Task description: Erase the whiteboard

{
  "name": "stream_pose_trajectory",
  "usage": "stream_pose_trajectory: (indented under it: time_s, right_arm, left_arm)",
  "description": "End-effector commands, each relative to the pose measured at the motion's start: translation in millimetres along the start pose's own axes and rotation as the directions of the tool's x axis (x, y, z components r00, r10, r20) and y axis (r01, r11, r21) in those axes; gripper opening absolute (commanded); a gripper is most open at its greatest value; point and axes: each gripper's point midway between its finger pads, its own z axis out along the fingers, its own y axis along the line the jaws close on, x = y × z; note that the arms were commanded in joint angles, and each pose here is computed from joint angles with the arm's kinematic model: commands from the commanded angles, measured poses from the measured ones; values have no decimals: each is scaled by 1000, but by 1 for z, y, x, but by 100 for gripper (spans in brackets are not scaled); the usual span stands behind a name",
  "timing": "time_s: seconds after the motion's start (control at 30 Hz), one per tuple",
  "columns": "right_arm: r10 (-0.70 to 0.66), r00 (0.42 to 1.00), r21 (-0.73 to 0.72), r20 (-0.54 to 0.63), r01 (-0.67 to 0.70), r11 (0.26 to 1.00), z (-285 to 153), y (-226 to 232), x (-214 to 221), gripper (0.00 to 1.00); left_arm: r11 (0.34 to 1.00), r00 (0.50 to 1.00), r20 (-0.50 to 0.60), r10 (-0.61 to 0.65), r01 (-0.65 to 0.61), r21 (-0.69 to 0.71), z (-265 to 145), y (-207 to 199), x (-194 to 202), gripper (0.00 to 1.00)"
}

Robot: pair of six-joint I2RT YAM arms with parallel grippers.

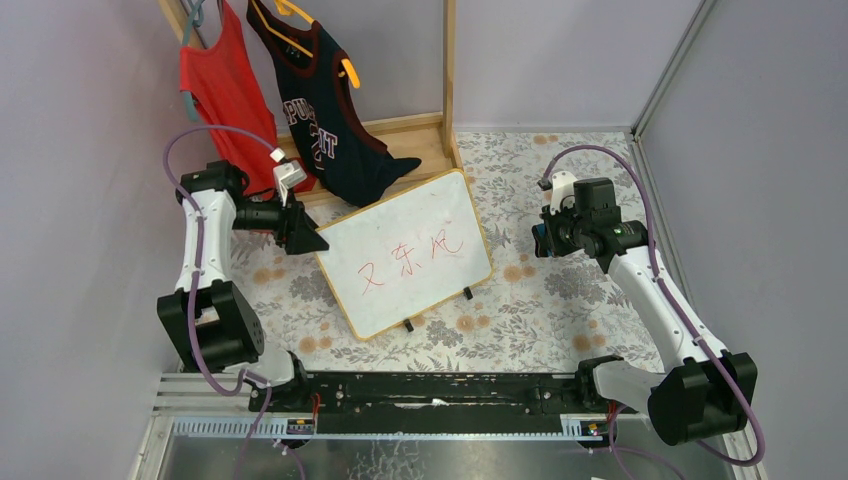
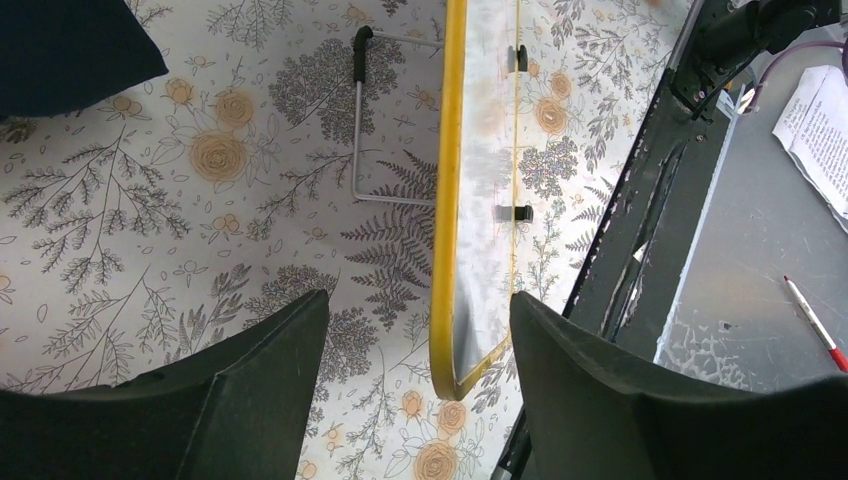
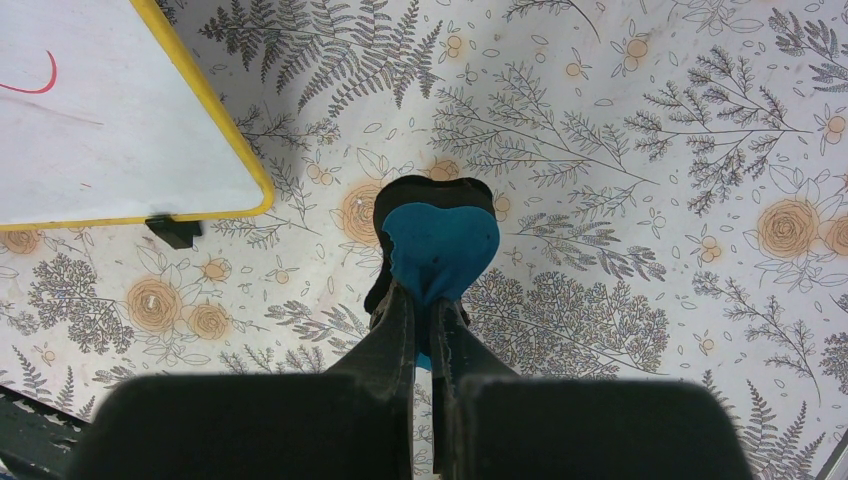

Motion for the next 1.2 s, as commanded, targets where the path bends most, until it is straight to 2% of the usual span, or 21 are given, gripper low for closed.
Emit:
stream_pose_trajectory:
  time_s: [0.0,0.33,0.67,0.9,1.17]
  right_arm:
    - [-20,999,-18,32,20,1000,-3,5,-8,0]
    - [-18,1000,-19,24,19,1000,-1,4,-6,0]
    - [-13,1000,-21,28,13,1000,-2,5,-7,0]
    - [11,999,-40,46,-9,999,-7,10,-13,0]
    - [27,998,-87,61,-21,996,-11,19,-20,0]
  left_arm:
    - [999,1000,19,-12,11,42,6,-6,0,65]
    - [998,1000,19,-13,12,58,9,-8,0,57]
    - [997,1000,10,-26,25,67,12,-7,6,40]
    - [997,999,-2,-34,34,67,13,-5,9,24]
    - [996,999,-9,-47,47,74,14,-4,12,18]
